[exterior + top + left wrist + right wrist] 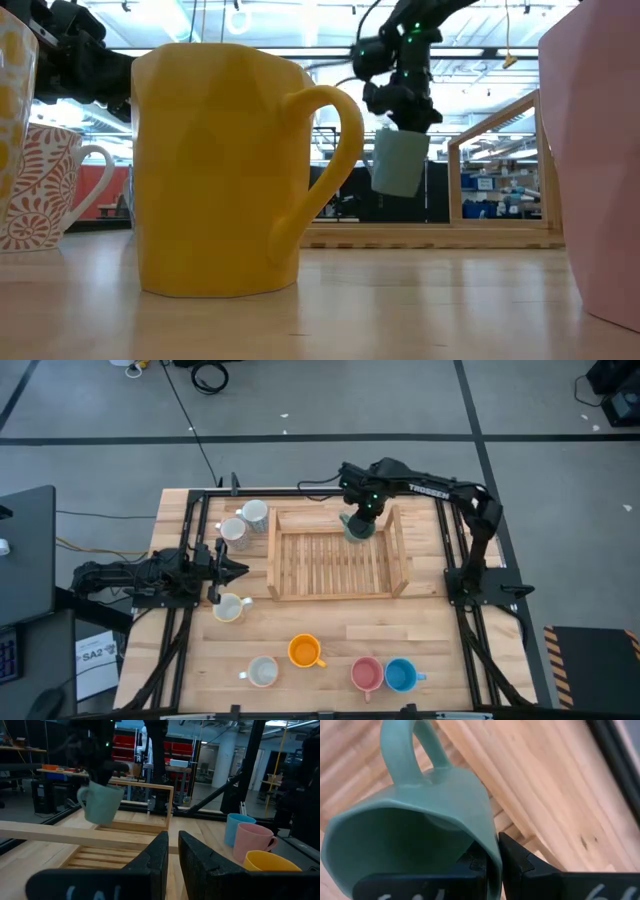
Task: Place coffee mugs
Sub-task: Put the green cup on the shelf
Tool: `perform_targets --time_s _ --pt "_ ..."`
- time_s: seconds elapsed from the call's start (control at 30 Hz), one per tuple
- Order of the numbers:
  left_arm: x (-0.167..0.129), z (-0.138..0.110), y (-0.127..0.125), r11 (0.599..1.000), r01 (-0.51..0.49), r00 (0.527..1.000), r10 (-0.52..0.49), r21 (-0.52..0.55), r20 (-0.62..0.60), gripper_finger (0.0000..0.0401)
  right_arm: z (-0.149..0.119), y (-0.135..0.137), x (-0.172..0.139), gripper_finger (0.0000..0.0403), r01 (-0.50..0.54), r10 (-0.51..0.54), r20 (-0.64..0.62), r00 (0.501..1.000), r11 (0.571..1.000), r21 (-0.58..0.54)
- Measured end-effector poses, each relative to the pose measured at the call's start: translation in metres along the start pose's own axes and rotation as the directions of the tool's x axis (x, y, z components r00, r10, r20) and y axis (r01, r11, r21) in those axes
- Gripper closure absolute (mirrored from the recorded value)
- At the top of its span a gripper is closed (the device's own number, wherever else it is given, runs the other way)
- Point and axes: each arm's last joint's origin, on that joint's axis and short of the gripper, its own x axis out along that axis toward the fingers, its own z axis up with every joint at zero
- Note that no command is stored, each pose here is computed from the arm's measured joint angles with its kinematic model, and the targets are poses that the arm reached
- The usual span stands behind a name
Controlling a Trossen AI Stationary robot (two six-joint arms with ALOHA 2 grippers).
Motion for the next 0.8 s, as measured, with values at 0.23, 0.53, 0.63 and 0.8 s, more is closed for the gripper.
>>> perform_targets --time_s 0.23,0.53,0.63,0.8 --pt "0.000 0.000 0.000 1.000 0.000 1.000 0.000 0.000 0.000 0.0351 0.004 -0.005 0.014 0.0370 0.047 -0.046 -0.052 0.998 0.999 0.010" --pt "0.000 0.000 0.000 1.000 -0.001 1.000 0.001 0.000 0.000 0.0351 0.006 -0.021 0.014 0.0370 0.080 -0.085 -0.055 0.995 0.994 -0.077" --pt "0.000 0.000 0.000 1.000 0.000 1.000 0.000 0.000 -0.001 0.0351 0.006 -0.029 0.014 0.0370 0.082 -0.086 -0.059 0.995 0.994 -0.065" --pt "0.000 0.000 0.000 1.000 0.000 1.000 0.000 0.000 0.000 0.0351 0.004 -0.037 0.014 0.0370 0.074 -0.081 -0.086 0.993 0.994 -0.082"
